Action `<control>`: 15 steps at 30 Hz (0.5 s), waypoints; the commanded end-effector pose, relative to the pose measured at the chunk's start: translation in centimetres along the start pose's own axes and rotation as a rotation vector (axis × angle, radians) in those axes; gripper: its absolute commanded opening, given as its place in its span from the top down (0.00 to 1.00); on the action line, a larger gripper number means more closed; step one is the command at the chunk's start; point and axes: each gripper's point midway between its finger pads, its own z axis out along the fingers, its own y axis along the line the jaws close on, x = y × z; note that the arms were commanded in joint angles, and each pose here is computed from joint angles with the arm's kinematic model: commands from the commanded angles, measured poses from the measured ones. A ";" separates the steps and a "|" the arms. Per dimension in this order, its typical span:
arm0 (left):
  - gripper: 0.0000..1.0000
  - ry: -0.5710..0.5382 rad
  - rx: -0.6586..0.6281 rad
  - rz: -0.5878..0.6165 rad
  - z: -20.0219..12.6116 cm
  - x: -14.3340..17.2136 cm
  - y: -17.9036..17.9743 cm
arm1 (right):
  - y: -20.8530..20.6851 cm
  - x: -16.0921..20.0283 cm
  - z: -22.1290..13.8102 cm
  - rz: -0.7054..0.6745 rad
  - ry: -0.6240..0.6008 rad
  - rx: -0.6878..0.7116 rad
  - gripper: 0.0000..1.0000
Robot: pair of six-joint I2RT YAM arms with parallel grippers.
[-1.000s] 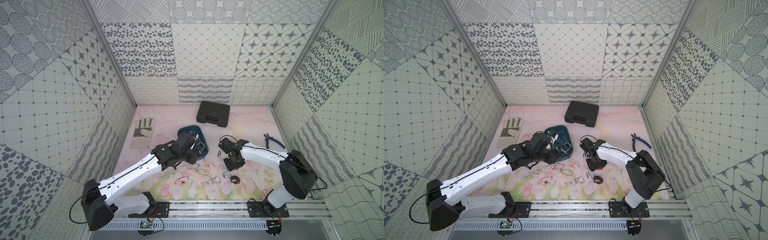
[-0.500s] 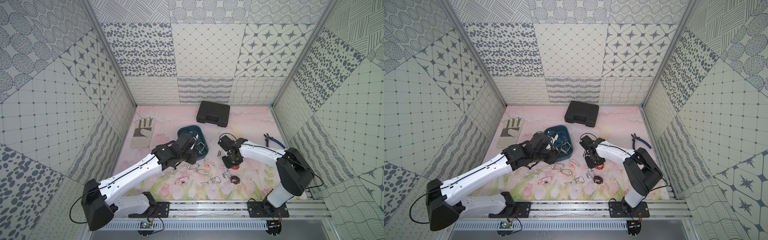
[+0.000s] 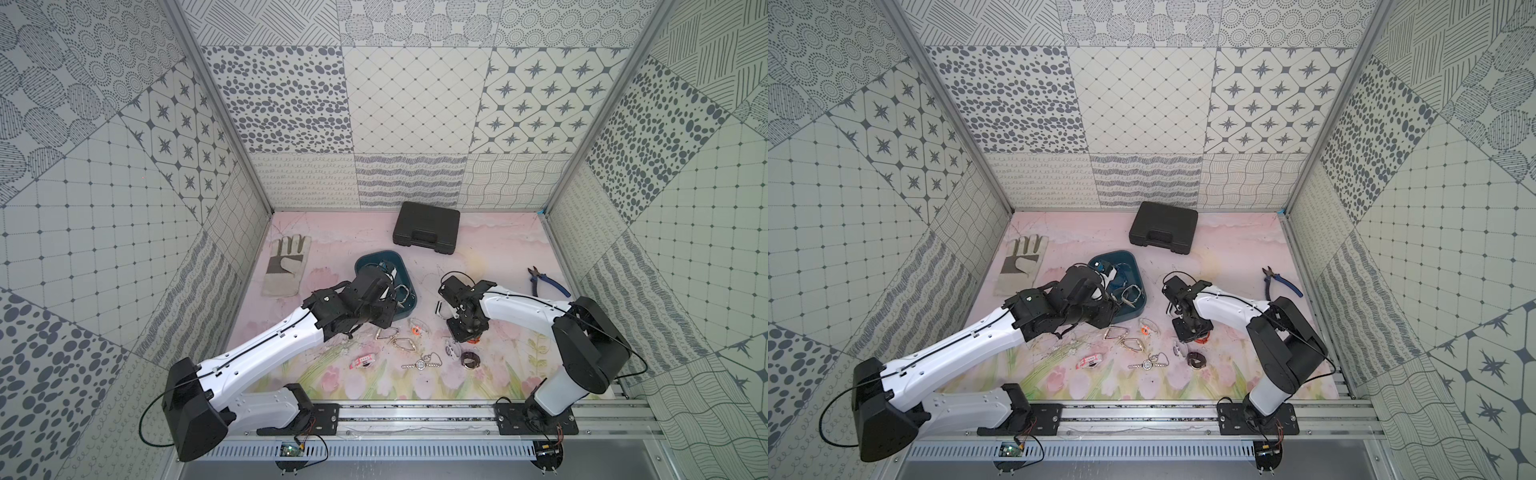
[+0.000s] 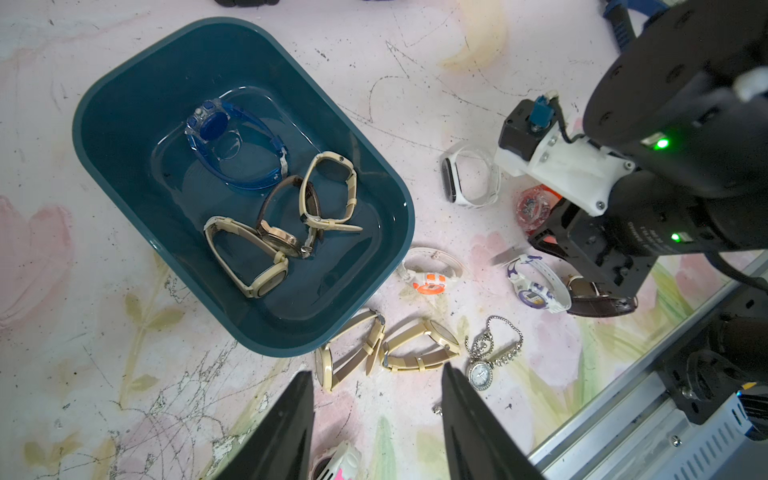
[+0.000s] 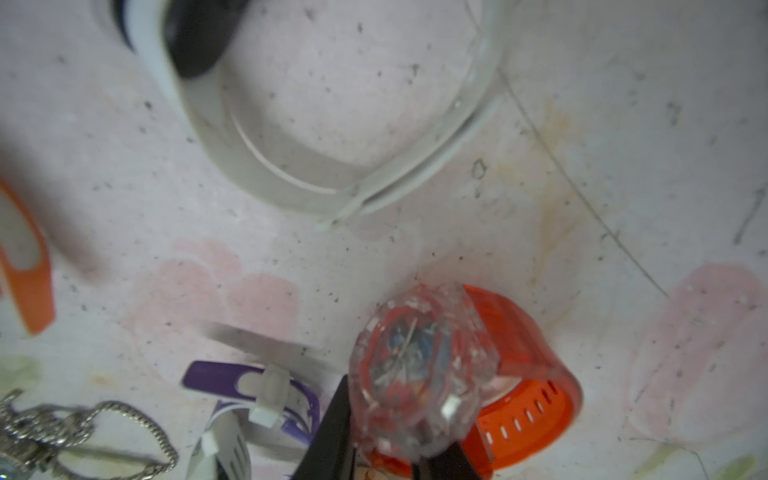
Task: Put the watch into the storage box
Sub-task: Pick up the watch at the center of the board.
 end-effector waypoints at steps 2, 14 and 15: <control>0.46 -0.035 0.003 0.005 -0.2 -0.8 0.0 | -0.1 -0.7 -1.0 0.010 -0.041 -0.001 0.87; 0.46 -0.063 0.005 -0.030 -0.2 -0.6 0.3 | -0.5 -5.4 -8.1 0.007 -0.237 -0.031 0.98; 0.46 -0.071 -0.004 -0.044 -0.3 -0.5 0.6 | 0.0 -6.2 -9.1 -0.003 -0.265 -0.057 0.98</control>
